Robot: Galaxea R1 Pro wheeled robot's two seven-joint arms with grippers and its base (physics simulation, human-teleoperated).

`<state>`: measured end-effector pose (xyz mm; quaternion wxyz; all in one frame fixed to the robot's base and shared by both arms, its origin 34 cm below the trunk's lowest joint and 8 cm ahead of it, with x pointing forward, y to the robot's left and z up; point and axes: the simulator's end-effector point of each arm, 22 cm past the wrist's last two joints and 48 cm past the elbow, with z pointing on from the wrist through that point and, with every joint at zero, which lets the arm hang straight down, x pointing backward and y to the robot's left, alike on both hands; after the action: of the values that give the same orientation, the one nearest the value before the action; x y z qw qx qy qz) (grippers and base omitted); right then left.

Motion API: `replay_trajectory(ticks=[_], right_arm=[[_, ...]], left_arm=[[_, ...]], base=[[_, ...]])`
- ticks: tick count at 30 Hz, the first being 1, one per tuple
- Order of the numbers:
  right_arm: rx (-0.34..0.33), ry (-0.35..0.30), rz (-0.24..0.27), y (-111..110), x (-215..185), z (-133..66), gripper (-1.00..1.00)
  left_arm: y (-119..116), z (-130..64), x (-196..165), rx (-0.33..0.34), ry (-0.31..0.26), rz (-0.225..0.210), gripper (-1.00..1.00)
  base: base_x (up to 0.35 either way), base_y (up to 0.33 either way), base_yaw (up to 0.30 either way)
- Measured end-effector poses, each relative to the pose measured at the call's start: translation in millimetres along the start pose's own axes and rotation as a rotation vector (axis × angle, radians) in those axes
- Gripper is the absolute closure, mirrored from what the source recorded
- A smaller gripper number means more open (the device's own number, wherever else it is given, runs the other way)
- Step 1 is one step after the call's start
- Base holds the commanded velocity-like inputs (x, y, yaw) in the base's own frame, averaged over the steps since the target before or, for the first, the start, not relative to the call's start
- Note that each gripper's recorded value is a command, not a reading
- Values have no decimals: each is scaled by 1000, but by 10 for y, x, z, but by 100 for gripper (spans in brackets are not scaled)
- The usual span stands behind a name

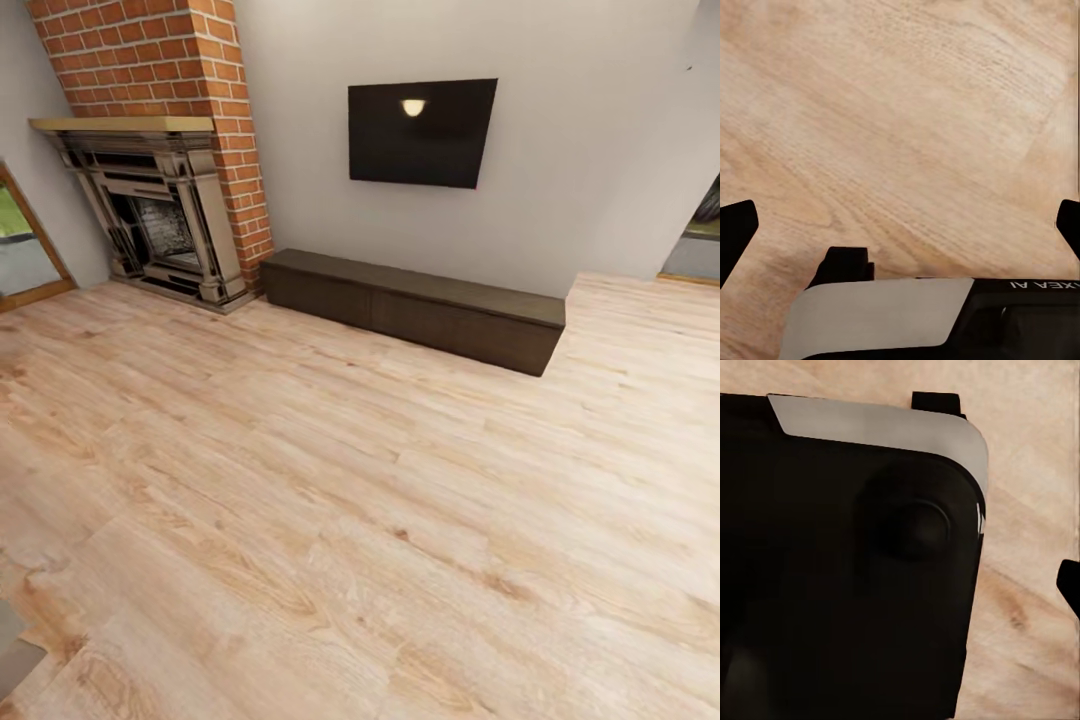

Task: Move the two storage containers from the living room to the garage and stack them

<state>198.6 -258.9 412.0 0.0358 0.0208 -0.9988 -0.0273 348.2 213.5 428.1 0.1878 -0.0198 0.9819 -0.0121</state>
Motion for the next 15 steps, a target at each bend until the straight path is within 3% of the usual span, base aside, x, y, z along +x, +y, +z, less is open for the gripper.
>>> replay_trajectory(ticks=[15], right_arm=[[0,0,0,0,0,0,-100]], left_arm=[[1,0,0,0,0,0,-100]], base=[[294,-222,248]])
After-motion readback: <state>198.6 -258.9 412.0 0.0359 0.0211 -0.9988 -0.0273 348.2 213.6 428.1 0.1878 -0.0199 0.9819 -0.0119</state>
